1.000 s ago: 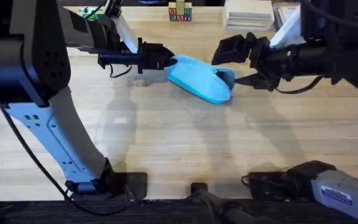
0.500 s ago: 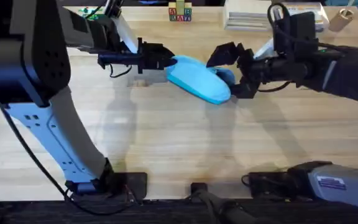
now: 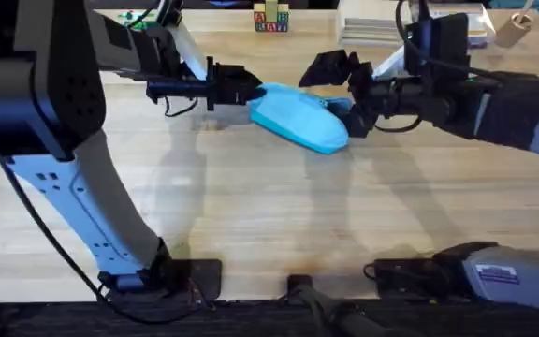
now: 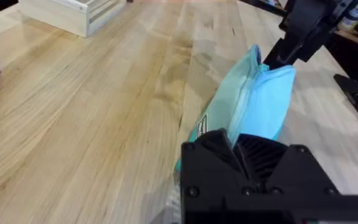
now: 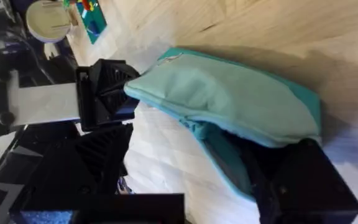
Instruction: Unzip the bag, pick up the pens from the table one at a time and place them inside, then zip the bag closed.
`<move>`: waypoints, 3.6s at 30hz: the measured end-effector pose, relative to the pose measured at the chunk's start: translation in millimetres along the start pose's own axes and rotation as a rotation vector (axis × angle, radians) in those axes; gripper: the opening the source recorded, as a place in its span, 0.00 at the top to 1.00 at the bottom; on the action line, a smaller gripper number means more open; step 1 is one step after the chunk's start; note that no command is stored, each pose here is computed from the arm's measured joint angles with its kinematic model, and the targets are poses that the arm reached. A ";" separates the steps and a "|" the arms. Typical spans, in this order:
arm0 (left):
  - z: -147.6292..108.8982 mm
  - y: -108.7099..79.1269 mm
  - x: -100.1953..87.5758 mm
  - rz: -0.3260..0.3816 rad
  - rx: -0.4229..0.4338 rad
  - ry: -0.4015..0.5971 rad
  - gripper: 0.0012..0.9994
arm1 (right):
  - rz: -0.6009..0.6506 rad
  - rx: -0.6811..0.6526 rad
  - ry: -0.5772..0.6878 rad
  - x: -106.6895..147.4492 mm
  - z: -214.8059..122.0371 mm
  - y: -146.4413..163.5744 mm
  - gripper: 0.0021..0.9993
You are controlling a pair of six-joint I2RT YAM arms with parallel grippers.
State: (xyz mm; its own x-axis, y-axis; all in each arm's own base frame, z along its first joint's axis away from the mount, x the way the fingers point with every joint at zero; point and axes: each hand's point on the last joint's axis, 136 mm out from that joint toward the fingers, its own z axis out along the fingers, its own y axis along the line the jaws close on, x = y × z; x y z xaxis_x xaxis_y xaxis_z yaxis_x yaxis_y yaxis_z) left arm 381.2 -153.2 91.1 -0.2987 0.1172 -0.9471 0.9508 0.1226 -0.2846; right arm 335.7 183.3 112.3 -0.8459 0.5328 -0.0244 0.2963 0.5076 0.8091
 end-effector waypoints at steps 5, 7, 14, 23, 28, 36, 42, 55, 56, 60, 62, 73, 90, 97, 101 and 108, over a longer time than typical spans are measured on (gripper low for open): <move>-0.3 0.1 0.0 0.000 -0.001 0.000 0.96 | -0.072 -0.104 -0.046 -10.2 -0.3 27.9 0.00; -0.3 0.1 0.0 0.000 -0.001 0.000 0.96 | -0.082 -0.118 -0.055 -11.9 -0.7 31.7 0.00; -1.2 0.6 -0.1 -0.001 -0.003 -0.001 0.96 | -0.117 -0.144 -0.071 -11.5 -7.4 39.5 0.00; -1.5 0.6 -0.3 -0.001 -0.003 -0.003 0.96 | -0.274 -0.281 -0.166 -4.5 -55.4 88.6 0.00; -1.5 0.6 -0.3 -0.001 -0.003 -0.003 0.96 | -0.310 -0.309 -0.185 -2.0 -66.3 98.4 0.00; -1.5 0.6 -0.3 -0.001 -0.003 -0.003 0.96 | -0.355 -0.315 -0.198 -0.7 -70.7 101.7 0.00; -1.5 0.6 -0.3 -0.001 -0.003 -0.003 0.96 | -0.387 -0.322 -0.209 1.0 -75.5 104.9 0.00; -1.5 0.7 -0.2 -0.001 -0.003 -0.003 0.96 | -0.346 -0.061 -0.238 7.6 -108.8 78.7 0.00; -1.5 0.6 -0.3 -0.001 -0.003 -0.003 0.96 | -0.341 -0.036 -0.245 7.8 -113.2 77.3 0.00; -1.5 0.6 -0.3 -0.001 -0.003 -0.003 0.96 | -0.343 0.056 -0.257 12.3 -123.4 71.5 0.00; -1.5 0.6 -0.3 -0.001 -0.003 -0.003 0.96 | -0.354 0.094 -0.258 16.3 -124.8 69.8 0.00; -1.5 0.6 -0.3 -0.001 -0.003 -0.003 0.96 | -0.418 0.323 -0.302 61.5 -123.2 57.6 0.00; -1.5 0.6 -0.3 -0.001 -0.003 -0.003 0.96 | -0.397 0.397 -0.342 58.3 -122.9 45.6 0.00; -1.5 0.6 -0.3 -0.001 -0.003 -0.003 0.96 | -0.403 0.391 -0.329 64.2 -120.8 47.0 0.00; -1.5 0.6 -0.3 -0.001 -0.003 -0.003 0.96 | -0.383 0.409 -0.315 68.4 -116.8 42.8 0.00; -1.5 0.6 -0.3 -0.001 -0.003 -0.003 0.96 | -0.338 0.520 -0.277 68.5 -106.7 34.5 0.00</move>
State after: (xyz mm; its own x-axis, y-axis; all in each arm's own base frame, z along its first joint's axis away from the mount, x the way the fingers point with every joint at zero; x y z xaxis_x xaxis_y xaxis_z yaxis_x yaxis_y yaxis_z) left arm 381.8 -151.7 91.4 -0.2990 0.1144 -0.9474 0.9503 0.1256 -0.2848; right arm 240.7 165.0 201.2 -0.8055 0.4060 -0.4316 0.2690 0.8995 0.3442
